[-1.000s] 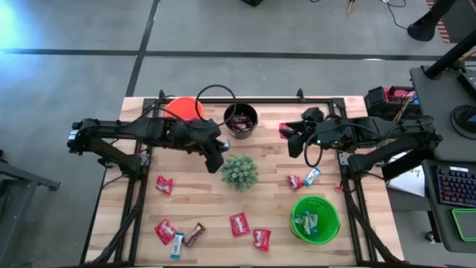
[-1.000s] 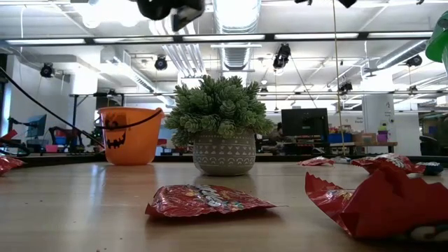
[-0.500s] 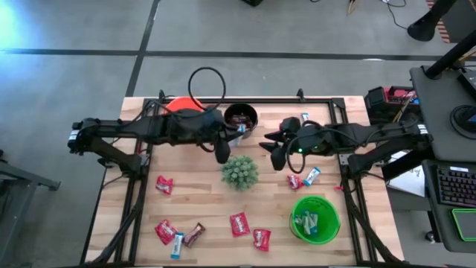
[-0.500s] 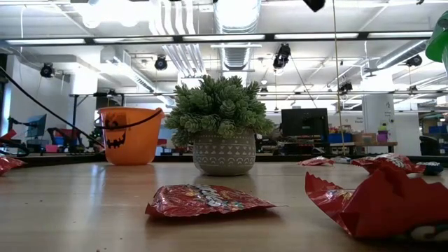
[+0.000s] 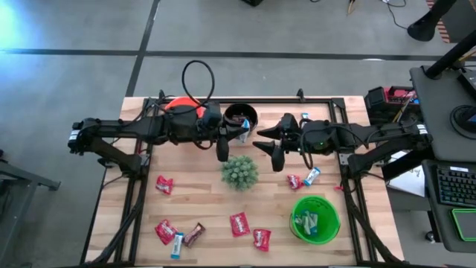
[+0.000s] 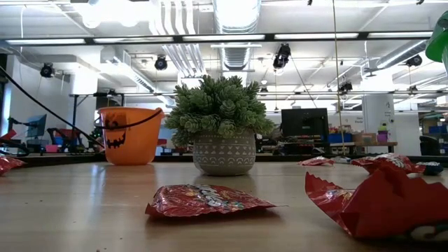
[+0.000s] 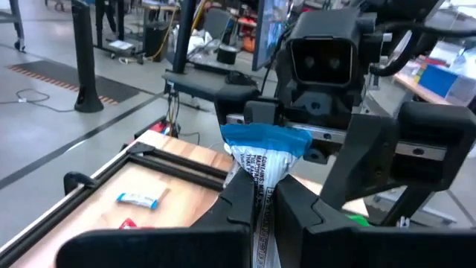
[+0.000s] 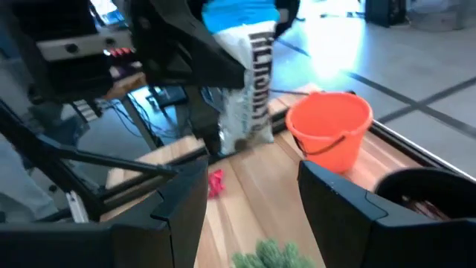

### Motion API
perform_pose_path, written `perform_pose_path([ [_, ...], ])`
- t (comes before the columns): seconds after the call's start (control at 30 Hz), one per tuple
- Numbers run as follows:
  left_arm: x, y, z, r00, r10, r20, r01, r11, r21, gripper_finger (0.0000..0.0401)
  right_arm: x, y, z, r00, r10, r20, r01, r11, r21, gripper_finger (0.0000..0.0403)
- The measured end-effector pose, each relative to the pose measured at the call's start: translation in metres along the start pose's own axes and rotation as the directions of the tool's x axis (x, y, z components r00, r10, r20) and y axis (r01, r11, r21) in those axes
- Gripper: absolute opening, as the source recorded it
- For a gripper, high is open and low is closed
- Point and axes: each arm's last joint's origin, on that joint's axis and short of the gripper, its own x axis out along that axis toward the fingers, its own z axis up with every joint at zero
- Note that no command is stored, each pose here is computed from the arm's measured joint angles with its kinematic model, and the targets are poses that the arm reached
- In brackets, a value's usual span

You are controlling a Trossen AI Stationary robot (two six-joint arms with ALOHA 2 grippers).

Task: Sort candy
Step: Put the blue chocolate into the green bucket

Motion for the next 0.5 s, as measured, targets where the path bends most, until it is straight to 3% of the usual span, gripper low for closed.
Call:
perform_pose_path([
  [0.5, 0.036, -0.008, 0.001, 0.999, -0.034, 0.004, 0.034, 0.997, 0.076, 0.0002, 0.003, -0.002, 0.001, 1.000, -0.002, 0.008, 0.002, 1.000, -0.002, 0.0201],
])
